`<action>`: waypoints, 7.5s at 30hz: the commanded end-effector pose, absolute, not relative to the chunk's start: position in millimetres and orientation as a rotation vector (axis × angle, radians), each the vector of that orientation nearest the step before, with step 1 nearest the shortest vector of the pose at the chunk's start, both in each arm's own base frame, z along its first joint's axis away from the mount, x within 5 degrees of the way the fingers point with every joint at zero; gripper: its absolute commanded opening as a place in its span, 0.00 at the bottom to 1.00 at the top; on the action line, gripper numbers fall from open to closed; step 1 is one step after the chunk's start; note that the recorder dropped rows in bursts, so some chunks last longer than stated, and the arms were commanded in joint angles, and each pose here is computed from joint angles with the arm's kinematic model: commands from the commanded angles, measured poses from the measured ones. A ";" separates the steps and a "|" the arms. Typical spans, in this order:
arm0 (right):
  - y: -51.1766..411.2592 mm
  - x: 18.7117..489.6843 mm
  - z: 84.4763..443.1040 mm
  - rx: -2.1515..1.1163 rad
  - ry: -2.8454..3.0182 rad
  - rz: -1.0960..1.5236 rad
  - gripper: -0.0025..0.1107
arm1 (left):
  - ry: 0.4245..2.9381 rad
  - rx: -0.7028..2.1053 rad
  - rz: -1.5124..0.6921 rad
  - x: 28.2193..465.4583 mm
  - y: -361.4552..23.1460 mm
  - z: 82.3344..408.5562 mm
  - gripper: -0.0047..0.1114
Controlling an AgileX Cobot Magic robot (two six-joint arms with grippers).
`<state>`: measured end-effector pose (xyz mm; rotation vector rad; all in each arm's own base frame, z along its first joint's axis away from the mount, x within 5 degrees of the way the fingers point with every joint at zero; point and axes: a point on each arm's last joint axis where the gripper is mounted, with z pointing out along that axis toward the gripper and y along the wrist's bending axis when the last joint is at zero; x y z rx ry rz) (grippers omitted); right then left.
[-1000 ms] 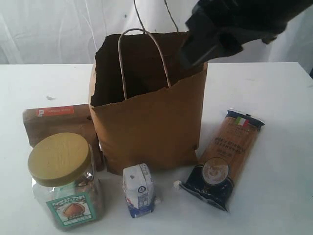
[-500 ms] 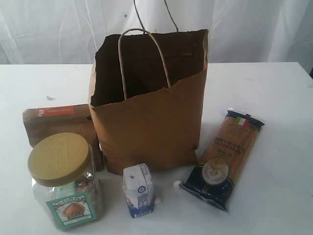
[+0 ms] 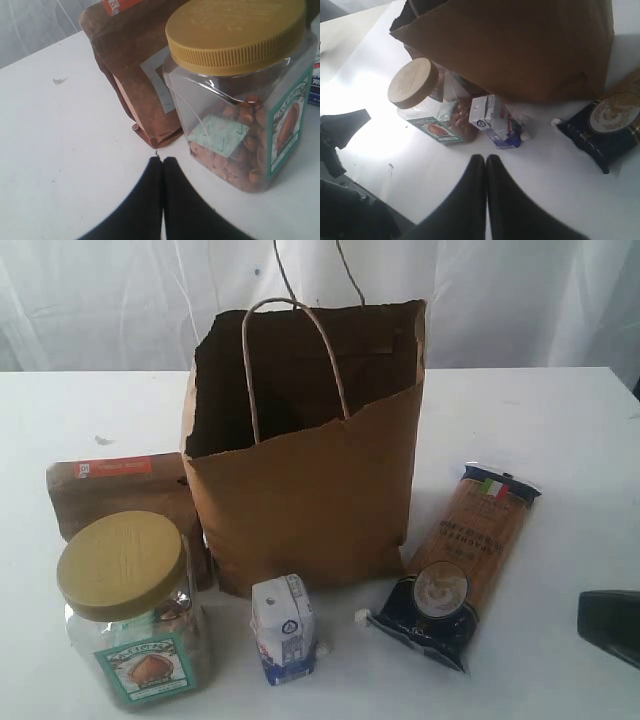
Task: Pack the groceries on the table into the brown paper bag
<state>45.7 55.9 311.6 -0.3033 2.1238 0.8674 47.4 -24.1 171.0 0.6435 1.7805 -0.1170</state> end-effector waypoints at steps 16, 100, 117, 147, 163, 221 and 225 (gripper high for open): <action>52.8 72.9 286.4 -0.342 1.691 0.637 0.02 | 1.781 0.639 -0.118 47.3 -23.9 170.0 0.04; 12.8 54.1 191.6 -0.087 1.723 0.192 0.02 | 1.768 0.597 -0.150 47.9 -24.5 172.3 0.04; 12.8 54.1 191.6 -0.087 1.723 0.192 0.02 | 1.762 -0.174 -0.843 46.2 -27.8 204.6 0.04; 12.9 54.1 191.6 -0.100 1.722 0.182 0.02 | 2.440 0.874 -0.588 129.3 -88.9 300.7 0.94; 12.9 54.1 191.6 -0.100 1.722 0.182 0.02 | 2.583 1.227 -0.400 193.6 -117.2 321.7 0.94; 12.9 54.1 191.6 -0.100 1.722 0.182 0.02 | 2.833 1.224 -0.175 212.1 -157.4 260.0 0.54; 12.9 54.1 191.6 -0.100 1.722 0.182 0.02 | 2.843 1.252 -0.167 211.1 -156.6 265.4 0.04</action>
